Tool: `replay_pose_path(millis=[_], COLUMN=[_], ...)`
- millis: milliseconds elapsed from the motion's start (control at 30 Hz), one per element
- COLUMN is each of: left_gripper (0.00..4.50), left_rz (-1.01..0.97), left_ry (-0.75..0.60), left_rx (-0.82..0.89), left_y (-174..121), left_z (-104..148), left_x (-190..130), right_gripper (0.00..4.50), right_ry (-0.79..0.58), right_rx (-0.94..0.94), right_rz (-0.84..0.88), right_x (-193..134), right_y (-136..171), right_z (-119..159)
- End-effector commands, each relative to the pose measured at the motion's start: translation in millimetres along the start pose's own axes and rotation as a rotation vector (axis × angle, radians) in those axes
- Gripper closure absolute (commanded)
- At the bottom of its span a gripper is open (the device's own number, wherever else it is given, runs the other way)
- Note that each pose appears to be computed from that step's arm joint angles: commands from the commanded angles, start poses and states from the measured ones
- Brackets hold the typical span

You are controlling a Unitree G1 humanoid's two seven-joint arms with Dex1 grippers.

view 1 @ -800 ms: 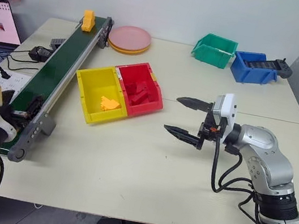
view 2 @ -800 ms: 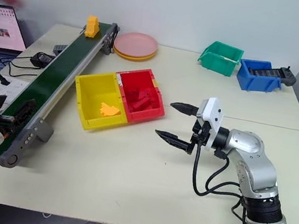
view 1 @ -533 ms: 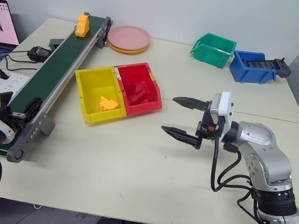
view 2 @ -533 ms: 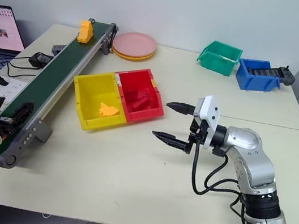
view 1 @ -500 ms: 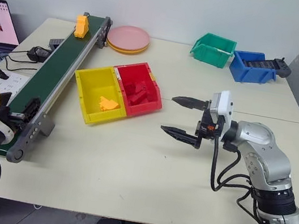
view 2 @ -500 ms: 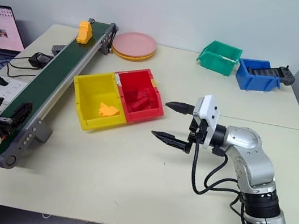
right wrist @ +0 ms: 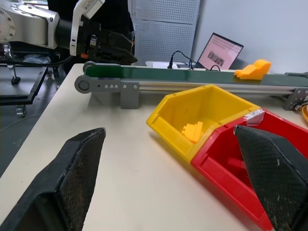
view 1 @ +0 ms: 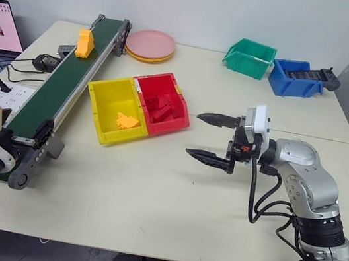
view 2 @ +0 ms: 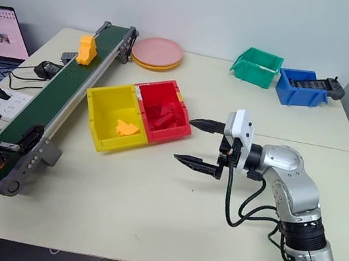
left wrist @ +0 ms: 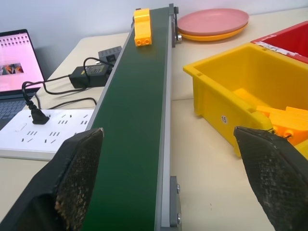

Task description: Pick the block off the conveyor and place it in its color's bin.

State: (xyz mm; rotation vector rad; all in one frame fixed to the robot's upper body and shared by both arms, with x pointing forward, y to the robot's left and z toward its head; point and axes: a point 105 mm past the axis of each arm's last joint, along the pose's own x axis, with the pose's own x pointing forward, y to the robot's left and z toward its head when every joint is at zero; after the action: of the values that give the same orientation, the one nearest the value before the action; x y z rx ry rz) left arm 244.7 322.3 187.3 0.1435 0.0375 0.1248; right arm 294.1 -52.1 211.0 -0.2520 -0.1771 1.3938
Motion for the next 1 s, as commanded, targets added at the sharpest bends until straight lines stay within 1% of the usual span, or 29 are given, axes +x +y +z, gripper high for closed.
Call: replay_pose_path(millis=[33, 167, 367, 667, 867, 1000], left_gripper=[0.03, 0.03, 0.03, 0.03, 0.03, 0.03], left_rz=[0.013, 0.021, 0.032, 0.058, 0.060, 0.026], left_ry=[0.002, 0.008, 0.013, 0.026, 0.062, 0.139], left_rx=[0.025, 0.014, 0.008, -0.013, -0.027, -0.048], left_y=[3, 6, 10, 18, 23, 30], left_z=[5, 5, 4, 1, -3, -11], left_x=[1, 3, 6, 10, 12, 15], right_gripper=[0.00, 0.00, 0.00, 0.00, 0.00, 0.00], right_ry=[0.011, 0.029, -0.024, -0.026, -0.016, -0.014], right_rx=[-0.027, -0.012, -0.020, -0.035, -0.040, -0.047], right_rz=[0.026, 0.039, 0.109, 0.146, 0.155, 0.157], right_x=[3, 4, 3, 2, 3, 4], right_y=[6, 10, 18, 25, 27, 26], right_z=[12, 12, 21, 22, 23, 24])
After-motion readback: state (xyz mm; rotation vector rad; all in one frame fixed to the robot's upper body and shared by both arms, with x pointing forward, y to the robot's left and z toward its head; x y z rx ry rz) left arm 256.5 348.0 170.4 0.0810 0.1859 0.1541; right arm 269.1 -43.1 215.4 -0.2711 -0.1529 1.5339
